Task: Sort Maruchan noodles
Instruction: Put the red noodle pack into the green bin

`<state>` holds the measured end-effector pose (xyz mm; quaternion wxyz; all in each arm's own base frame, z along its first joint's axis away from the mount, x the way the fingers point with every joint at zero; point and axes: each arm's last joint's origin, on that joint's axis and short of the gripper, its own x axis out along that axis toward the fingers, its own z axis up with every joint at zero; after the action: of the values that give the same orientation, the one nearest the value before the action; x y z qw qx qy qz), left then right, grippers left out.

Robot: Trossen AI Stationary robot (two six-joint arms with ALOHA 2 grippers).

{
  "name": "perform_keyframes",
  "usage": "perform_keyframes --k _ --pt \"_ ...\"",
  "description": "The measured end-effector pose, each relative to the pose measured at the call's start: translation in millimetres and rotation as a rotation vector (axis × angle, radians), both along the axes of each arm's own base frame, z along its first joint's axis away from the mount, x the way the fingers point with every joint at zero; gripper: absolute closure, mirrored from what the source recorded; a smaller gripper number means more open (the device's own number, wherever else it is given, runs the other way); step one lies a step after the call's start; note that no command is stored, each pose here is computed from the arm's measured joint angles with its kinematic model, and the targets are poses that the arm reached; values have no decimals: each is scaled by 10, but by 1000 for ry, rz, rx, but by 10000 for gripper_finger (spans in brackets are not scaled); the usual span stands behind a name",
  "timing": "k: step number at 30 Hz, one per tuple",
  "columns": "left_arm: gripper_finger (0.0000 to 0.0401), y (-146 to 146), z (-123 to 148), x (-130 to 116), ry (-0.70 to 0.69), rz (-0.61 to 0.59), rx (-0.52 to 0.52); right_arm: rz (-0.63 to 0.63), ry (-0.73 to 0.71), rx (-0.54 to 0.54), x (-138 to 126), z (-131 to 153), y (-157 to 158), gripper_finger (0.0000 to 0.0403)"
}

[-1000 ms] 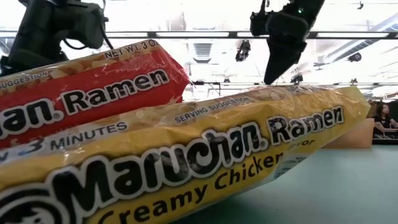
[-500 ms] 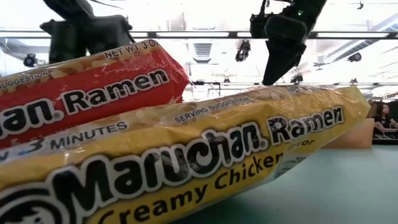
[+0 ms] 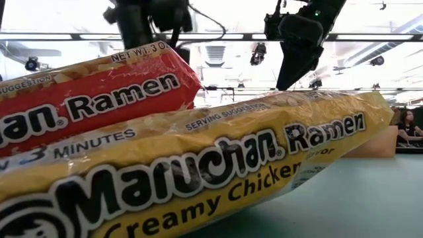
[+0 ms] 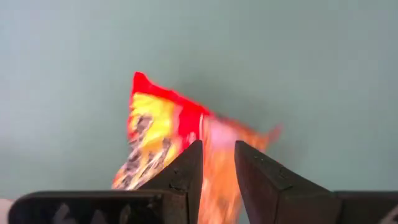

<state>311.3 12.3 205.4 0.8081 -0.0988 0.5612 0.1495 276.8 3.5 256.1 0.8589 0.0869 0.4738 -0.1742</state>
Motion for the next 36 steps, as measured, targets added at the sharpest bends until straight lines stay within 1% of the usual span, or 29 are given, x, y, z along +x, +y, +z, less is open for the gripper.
perform_keyframes --k 2,4,7,9,11,14,17,22,26,31,34,36 --pt "325 12 120 -11 10 -19 12 -10 -3 5 0 0 0 264" --pt "325 23 167 -126 84 -6 35 -13 -4 8 -1 -6 8 264" --pt "325 67 154 -284 147 100 58 -10 8 7 -17 -53 18 264" --pt "325 87 78 -373 170 173 53 -7 -24 7 1 -104 24 264" --pt "325 87 -21 -417 175 218 43 7 -67 5 22 -177 34 264" --pt "325 81 -182 -470 187 247 34 21 -144 7 44 -306 58 264" --pt "325 83 -315 -493 172 264 29 10 -221 34 39 -450 93 264" --pt "325 99 -422 -449 62 273 24 -21 -346 92 -8 -663 145 264" --pt "325 92 -457 -370 -52 235 -22 -64 -420 144 -57 -779 164 264" --pt "325 88 -484 -276 -214 194 -48 -122 -441 163 -117 -892 175 264" --pt "325 90 -513 -260 -281 191 -50 -149 -445 193 -136 -952 194 264" --pt "325 91 -526 -252 -318 184 -47 -148 -473 211 -142 -991 224 264"
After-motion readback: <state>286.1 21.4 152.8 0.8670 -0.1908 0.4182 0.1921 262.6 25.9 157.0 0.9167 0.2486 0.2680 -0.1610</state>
